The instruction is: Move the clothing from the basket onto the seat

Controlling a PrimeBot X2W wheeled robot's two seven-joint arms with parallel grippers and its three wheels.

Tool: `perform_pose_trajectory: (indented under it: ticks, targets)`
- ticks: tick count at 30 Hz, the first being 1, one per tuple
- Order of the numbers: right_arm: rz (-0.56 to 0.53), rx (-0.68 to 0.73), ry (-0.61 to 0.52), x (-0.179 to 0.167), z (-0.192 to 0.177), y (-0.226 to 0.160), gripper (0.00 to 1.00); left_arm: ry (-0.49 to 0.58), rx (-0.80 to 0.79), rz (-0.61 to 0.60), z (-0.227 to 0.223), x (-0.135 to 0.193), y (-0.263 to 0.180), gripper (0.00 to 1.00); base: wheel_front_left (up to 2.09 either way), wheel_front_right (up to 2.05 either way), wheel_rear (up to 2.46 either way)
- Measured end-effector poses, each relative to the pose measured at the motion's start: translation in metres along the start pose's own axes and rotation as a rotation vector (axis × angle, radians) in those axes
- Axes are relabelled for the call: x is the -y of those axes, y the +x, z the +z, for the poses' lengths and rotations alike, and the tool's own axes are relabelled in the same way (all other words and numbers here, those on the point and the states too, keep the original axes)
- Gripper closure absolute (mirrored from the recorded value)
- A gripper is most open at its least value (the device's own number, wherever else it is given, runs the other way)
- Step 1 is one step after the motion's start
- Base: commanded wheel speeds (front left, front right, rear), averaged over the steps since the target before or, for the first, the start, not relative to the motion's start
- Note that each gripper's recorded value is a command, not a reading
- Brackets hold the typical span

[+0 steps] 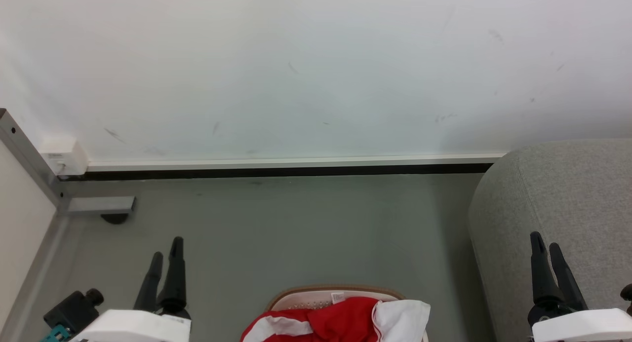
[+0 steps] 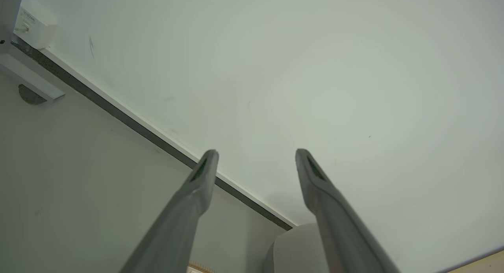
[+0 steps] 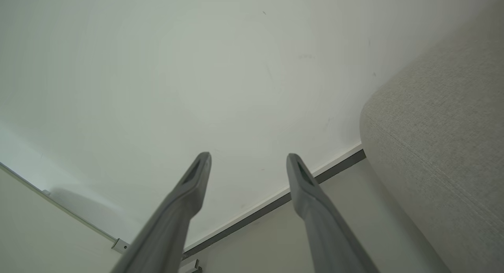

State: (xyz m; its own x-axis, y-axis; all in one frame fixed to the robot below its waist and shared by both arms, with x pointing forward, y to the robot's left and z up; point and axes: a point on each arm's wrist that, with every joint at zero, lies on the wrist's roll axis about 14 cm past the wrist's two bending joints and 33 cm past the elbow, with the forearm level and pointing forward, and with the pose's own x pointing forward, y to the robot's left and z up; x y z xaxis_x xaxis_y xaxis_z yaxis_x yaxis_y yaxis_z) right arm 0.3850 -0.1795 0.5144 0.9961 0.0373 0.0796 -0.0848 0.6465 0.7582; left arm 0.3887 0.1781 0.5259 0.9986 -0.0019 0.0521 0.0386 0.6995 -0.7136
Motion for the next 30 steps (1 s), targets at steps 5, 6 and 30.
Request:
perform_pose_trajectory:
  ticks: [5,6,30]
  targets:
    - [0.006,-0.003,-0.087,0.000,-0.002,0.001,0.00,0.108,-0.014,-0.014,-0.004,0.002,-0.001,0.00,0.00,0.00,0.00]
    - [0.003,-0.008,-0.103,0.001,-0.003,0.001,0.00,0.119,-0.014,-0.017,-0.005,0.003,-0.001,0.00,0.00,0.00,0.00]
    - [0.035,-0.056,-0.389,-0.002,-0.021,0.003,0.00,0.410,-0.016,-0.075,-0.014,0.010,-0.001,0.00,0.00,0.00,0.00]
